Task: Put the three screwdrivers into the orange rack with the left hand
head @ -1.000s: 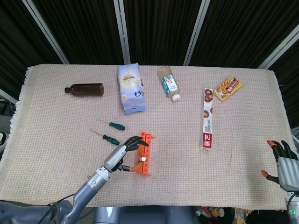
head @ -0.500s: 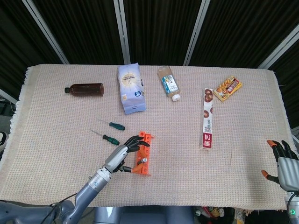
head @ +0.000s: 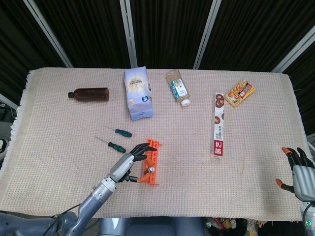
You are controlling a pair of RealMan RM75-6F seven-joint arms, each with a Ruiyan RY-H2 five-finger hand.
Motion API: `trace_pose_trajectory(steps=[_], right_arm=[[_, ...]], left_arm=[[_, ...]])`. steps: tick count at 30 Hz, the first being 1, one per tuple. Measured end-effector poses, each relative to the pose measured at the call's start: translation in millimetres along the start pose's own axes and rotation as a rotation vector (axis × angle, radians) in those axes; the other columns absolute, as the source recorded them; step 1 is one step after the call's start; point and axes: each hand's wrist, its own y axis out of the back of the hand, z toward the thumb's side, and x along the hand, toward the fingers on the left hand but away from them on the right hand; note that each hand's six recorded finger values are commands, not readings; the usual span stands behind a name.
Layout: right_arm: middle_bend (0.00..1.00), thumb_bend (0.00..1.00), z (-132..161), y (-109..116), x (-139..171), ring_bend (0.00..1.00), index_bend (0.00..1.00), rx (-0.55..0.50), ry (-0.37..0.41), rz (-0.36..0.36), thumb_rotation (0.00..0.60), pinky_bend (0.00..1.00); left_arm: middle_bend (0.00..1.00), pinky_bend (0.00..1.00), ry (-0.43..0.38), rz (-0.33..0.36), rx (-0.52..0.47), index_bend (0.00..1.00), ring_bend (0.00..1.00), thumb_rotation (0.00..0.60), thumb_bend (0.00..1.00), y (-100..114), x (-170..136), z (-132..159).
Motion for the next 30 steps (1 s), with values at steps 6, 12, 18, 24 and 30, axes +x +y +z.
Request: trace_pose_trajectory(steps=[6, 12, 18, 24, 30], right_arm=[[0.12, 0.09, 0, 1, 0, 0.03, 0.12, 0.0, -0.003, -0.004, 0.6, 0.21], [0.12, 0.1, 0, 1, 0, 0.03, 0.12, -0.001, -0.002, -0.004, 0.6, 0.21], [0.12, 0.1, 1, 1, 0, 0.03, 0.12, -0.002, 0.002, -0.005, 0.6, 0.21], [0.12, 0.09, 2, 1, -1, 0.03, 0.12, -0.002, 0.007, -0.004, 0.6, 0.21], [0.12, 0.1, 4, 2, -1, 0.03, 0.12, -0.002, 0.015, -0.01, 0.6, 0.21]], left_arm=[[0.03, 0.0, -0.013, 0.0, -0.005, 0.28, 0.0, 0.485, 0.48, 1, -1, 4], [0.02, 0.0, -0.04, 0.018, -0.01, 0.23, 0.0, 0.479, 0.48, 7, -3, 11], [0.02, 0.0, -0.061, 0.018, 0.028, 0.23, 0.0, 0.474, 0.48, 16, -7, 17], [0.04, 0.0, -0.074, 0.039, 0.122, 0.34, 0.0, 0.474, 0.48, 37, -13, 20], [0.03, 0.0, -0.005, 0.07, 0.421, 0.48, 0.0, 0.488, 0.5, 84, -16, 8]])
